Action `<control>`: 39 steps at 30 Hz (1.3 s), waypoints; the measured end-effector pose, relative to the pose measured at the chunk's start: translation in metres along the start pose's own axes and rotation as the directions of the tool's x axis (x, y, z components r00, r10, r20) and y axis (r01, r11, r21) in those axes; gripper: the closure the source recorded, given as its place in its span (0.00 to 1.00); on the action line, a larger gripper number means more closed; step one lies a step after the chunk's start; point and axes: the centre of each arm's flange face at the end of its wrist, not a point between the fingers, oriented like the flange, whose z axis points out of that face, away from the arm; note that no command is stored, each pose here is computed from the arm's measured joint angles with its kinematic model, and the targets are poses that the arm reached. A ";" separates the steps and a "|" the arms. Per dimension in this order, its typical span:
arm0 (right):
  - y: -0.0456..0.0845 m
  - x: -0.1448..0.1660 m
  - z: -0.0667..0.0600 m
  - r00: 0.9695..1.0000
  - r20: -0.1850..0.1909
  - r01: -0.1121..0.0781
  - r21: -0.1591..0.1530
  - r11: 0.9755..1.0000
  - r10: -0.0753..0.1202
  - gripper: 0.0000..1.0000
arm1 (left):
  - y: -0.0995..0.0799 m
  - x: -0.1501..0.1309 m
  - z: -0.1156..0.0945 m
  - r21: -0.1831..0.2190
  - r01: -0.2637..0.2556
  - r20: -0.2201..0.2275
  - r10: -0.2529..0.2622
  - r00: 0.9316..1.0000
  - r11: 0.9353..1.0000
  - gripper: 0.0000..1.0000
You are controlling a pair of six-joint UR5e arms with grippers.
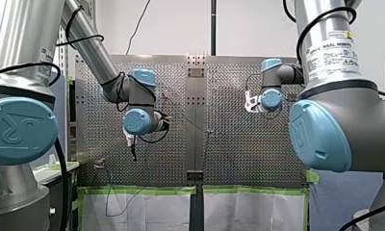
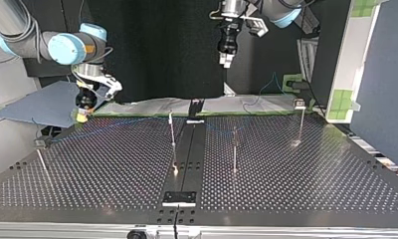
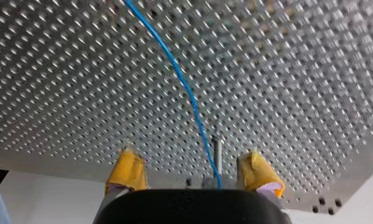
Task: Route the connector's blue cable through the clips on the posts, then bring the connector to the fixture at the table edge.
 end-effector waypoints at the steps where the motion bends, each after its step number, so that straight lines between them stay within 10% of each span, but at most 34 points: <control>1: -0.004 -0.003 0.000 1.000 0.001 0.003 0.000 1.000 -0.003 0.02 | 0.001 0.000 0.000 -0.009 -0.010 0.000 0.010 1.000 1.000 0.02; 10: -0.044 -0.026 -0.010 1.000 0.020 0.017 0.003 1.000 -0.017 0.02 | 0.010 -0.001 -0.001 -0.084 -0.068 -0.004 0.067 0.998 0.994 0.02; 25: -0.095 -0.024 -0.048 0.999 0.028 0.019 0.004 1.000 -0.019 0.02 | 0.013 -0.001 0.000 -0.099 -0.071 -0.006 0.070 0.998 0.993 0.02; 39: -0.126 -0.062 -0.119 0.992 0.128 -0.014 0.026 1.000 0.011 0.02 | 0.017 0.001 -0.003 -0.106 -0.094 -0.039 0.090 0.995 0.990 0.02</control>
